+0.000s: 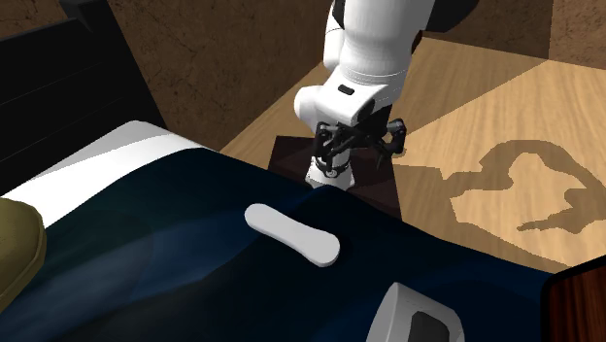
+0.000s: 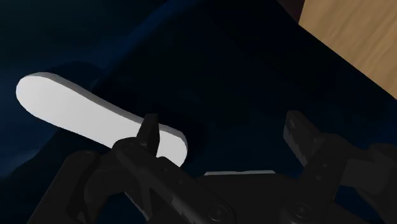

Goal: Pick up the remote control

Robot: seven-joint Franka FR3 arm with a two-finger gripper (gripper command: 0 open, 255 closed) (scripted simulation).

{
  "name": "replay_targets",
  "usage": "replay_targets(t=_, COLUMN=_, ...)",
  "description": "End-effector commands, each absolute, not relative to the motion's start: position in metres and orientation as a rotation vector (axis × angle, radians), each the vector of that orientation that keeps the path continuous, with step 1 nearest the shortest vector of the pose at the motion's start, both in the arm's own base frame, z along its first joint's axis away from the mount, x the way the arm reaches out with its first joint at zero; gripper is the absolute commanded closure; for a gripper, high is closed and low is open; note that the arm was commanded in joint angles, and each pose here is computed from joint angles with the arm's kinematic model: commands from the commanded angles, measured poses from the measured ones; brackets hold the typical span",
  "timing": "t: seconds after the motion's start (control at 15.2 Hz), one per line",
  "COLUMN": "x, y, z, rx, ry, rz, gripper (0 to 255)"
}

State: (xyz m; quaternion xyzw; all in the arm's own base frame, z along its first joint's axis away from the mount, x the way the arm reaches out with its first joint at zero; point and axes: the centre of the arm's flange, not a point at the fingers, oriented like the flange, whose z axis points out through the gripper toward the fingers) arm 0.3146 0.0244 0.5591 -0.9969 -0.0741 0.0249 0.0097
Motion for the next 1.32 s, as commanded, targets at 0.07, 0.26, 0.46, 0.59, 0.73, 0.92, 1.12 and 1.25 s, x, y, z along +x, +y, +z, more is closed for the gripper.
replay_targets(t=0.07, x=0.316, y=0.013, z=0.552, rx=-3.101, ry=-0.351, rz=0.072, gripper=0)
replay_targets(t=0.26, x=0.324, y=-0.019, z=0.532, rx=-3.039, ry=-0.706, rz=0.055, gripper=0)
replay_targets(t=0.46, x=0.339, y=-0.048, z=0.512, rx=-2.937, ry=-1.051, rz=0.038, gripper=0)
replay_targets(t=0.59, x=0.353, y=-0.066, z=0.498, rx=-2.848, ry=-1.273, rz=0.026, gripper=0)
replay_targets(t=0.73, x=0.369, y=-0.08, z=0.485, rx=-2.741, ry=-1.489, rz=0.013, gripper=0)
replay_targets(t=0.92, x=0.386, y=-0.091, z=0.467, rx=-2.632, ry=-1.674, rz=0.002, gripper=0)
replay_targets(t=1.12, x=0.386, y=-0.091, z=0.452, rx=-2.632, ry=-1.674, rz=0.002, gripper=0)
replay_targets(t=1.25, x=0.386, y=-0.091, z=0.441, rx=-2.632, ry=-1.674, rz=0.002, gripper=0)
